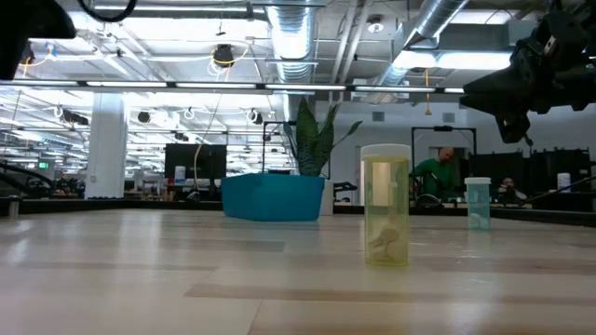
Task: Pick and place pill bottles into a basket
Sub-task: Put the left yellow pill bottle into the blue bin
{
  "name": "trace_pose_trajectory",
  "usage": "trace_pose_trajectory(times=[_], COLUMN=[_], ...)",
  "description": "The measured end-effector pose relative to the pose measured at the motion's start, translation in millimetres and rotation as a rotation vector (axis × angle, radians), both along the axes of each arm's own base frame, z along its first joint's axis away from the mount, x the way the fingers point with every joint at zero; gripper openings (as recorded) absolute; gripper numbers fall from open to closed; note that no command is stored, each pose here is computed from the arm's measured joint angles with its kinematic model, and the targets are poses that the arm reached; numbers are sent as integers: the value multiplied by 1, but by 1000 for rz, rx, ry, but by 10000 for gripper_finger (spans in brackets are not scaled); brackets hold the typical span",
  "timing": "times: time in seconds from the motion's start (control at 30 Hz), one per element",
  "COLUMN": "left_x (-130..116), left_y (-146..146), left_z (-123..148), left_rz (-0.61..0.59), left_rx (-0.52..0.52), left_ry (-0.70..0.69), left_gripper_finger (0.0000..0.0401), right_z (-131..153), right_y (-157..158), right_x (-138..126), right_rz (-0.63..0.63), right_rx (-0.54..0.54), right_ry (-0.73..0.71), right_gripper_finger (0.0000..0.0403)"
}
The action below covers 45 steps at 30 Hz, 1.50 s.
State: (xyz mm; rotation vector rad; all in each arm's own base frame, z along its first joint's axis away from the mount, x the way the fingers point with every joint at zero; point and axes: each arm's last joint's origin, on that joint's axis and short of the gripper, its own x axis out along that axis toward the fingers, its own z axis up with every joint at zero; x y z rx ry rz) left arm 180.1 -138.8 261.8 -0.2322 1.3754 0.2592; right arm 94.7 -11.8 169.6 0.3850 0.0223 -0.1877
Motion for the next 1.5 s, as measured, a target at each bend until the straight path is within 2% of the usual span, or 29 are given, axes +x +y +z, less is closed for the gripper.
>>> trace_pose_trajectory(times=[0.13, 0.37, 0.57, 0.67, 0.87, 1.07, 1.27, 1.37, 1.5], left_x=[4, 5, 1, 0, -2, -9, -8, -7, -7], left_y=[-5, -4, -6, -5, 0, 4, 5, 5, 4], left_z=[-10, -12, -47, -54, -61, -76, -82, -82, -82], left_rz=[108, 186, 252, 276, 291, 293, 297, 294, 291], left_rx=[13, 29, -92, -99, -19, -27, -43, -49, -50], left_ry=[46, 10, 82, 69, 27, 90, 74, 68, 66], left_gripper_finger=[118, 200, 240, 249, 251, 252, 247, 219, 154], right_z=[0, 0, 0, 0, 0, 0, 0, 0, 0], right_y=[0, 0, 0, 0, 0, 0, 0, 0, 0], right_x=[0, 0, 0, 0, 0, 0, 0, 0, 0], right_rz=[0, 0, 0, 0, 0, 0, 0, 0, 0], right_rx=[0, 0, 0, 0, 0, 0, 0, 0, 0], right_ry=[0, 0, 0, 0, 0, 0, 0, 0, 0], right_gripper_finger=[100, 100, 100, 100, 100, 100, 100, 100, 100])
